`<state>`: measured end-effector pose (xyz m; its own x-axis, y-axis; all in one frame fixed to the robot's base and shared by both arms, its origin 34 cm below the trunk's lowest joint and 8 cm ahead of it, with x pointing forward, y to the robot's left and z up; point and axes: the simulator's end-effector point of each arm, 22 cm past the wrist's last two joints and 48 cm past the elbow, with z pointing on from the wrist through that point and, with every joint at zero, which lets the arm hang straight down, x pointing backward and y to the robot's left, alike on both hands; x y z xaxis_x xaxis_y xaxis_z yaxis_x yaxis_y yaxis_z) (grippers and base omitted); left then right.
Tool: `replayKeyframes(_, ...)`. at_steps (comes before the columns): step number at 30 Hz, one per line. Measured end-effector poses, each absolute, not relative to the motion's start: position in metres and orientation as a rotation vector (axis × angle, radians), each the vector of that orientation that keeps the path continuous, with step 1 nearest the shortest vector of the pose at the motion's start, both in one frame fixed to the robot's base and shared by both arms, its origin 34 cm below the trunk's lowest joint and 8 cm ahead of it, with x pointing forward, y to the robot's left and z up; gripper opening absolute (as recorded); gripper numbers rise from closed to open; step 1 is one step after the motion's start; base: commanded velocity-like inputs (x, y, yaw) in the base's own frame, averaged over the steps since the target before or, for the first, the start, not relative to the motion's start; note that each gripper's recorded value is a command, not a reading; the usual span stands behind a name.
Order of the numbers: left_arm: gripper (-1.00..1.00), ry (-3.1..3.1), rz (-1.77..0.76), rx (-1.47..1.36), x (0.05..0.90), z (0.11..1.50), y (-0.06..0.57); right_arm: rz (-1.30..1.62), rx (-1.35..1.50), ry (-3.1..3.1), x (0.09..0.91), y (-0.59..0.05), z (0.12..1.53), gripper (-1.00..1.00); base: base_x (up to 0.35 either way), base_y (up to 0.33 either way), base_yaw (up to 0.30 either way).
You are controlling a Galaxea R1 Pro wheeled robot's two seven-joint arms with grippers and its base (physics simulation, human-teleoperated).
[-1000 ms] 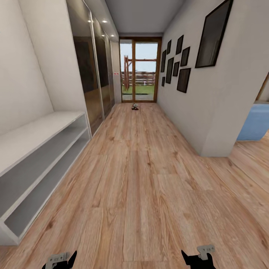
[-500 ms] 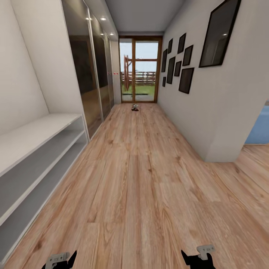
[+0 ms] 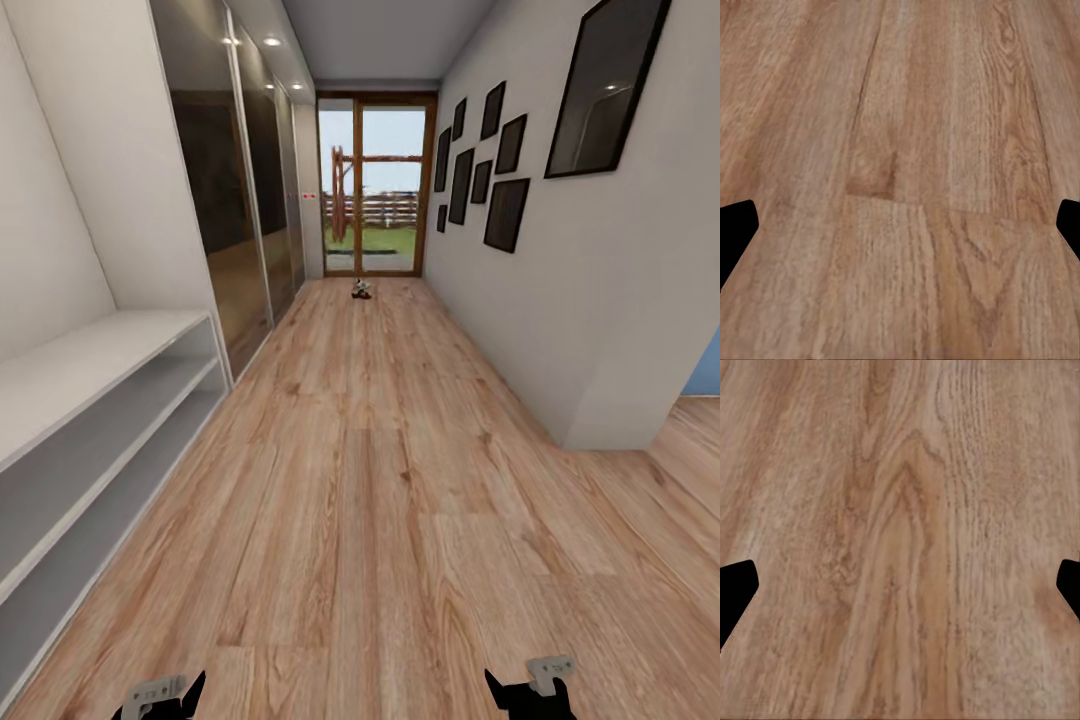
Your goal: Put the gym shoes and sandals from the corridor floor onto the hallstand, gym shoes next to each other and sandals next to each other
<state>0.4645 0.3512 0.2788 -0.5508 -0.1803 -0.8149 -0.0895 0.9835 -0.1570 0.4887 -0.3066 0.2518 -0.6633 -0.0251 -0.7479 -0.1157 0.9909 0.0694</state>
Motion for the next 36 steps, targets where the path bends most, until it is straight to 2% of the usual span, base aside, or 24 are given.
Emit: replayKeyframes(36,1.00,2.212,-0.115,-0.193,0.450,0.258,0.351,0.148,-0.093,2.348,0.473,-0.304,0.230,1.00,0.337,0.000,0.000)
